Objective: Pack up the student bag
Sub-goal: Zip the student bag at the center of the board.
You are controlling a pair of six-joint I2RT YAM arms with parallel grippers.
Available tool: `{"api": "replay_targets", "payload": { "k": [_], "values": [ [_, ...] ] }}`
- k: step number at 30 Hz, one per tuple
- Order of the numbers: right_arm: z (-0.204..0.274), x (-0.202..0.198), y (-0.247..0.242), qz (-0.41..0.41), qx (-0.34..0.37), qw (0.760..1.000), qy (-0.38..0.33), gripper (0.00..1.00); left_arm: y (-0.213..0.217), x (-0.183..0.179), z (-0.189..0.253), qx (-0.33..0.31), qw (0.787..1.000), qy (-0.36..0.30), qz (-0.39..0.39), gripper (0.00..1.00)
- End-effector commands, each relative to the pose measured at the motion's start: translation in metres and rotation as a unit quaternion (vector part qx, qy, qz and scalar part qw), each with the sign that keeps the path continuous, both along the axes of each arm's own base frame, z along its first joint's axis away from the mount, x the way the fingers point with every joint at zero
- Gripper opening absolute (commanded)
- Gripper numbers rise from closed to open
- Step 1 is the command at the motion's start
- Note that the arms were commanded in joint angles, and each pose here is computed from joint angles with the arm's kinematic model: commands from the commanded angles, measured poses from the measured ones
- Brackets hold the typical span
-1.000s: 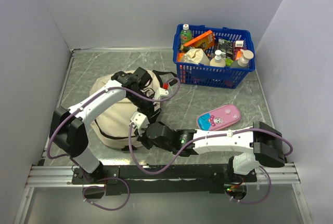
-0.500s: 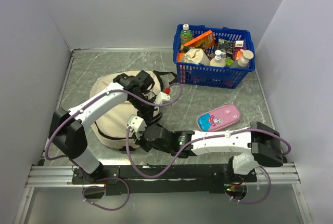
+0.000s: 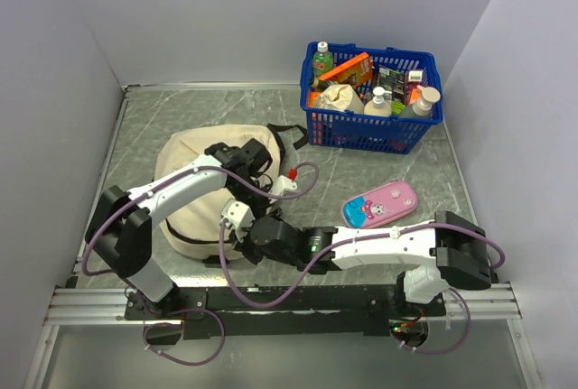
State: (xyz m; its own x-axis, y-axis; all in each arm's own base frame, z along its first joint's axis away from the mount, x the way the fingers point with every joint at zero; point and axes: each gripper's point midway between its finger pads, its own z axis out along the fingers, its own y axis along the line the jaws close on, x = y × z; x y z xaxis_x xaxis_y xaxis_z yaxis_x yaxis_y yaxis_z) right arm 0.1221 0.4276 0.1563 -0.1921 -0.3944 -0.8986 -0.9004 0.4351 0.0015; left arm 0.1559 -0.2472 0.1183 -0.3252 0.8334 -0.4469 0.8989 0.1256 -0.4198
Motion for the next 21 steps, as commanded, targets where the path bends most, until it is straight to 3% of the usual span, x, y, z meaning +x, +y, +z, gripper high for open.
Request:
{"api": "replay_targets", "payload": {
  "k": [1, 2, 3, 5, 6, 15, 18, 20, 21],
  "values": [
    [0.026, 0.035, -0.001, -0.066, 0.036, 0.997, -0.029, 0.0, -0.006, -0.014, -0.007, 0.021, 0.999, 0.04, 0.011, 0.55],
    [0.026, 0.036, -0.002, -0.069, 0.037, 0.997, -0.029, 0.0, -0.009, -0.01, -0.008, 0.02, 0.999, 0.036, 0.015, 0.5],
    [0.025, 0.036, -0.003, -0.07, 0.036, 0.996, -0.029, 0.0, -0.015, -0.002, -0.007, 0.011, 0.999, 0.021, 0.023, 0.35],
    [0.024, 0.037, -0.005, -0.075, 0.032, 0.996, -0.03, 0.0, -0.017, 0.012, -0.011, 0.016, 0.999, -0.013, 0.034, 0.22],
    [0.023, 0.038, -0.007, -0.078, 0.03, 0.996, -0.031, 0.0, -0.02, 0.021, -0.008, 0.013, 0.999, -0.029, 0.04, 0.01],
    [0.008, 0.03, -0.015, -0.063, 0.03, 0.997, -0.026, 0.0, -0.039, 0.086, 0.034, -0.017, 0.983, -0.153, 0.097, 0.01],
    [0.005, 0.023, -0.006, -0.037, 0.023, 0.999, -0.019, 0.0, -0.051, 0.102, 0.053, -0.037, 0.979, -0.167, 0.11, 0.01],
    [0.006, 0.022, 0.002, -0.027, 0.008, 1.0, -0.014, 0.14, -0.055, 0.106, 0.057, -0.04, 0.98, -0.16, 0.114, 0.01],
    [0.007, 0.021, 0.004, -0.025, 0.004, 1.0, -0.011, 0.41, -0.056, 0.11, 0.066, -0.049, 0.979, -0.159, 0.116, 0.01]
  ]
}}
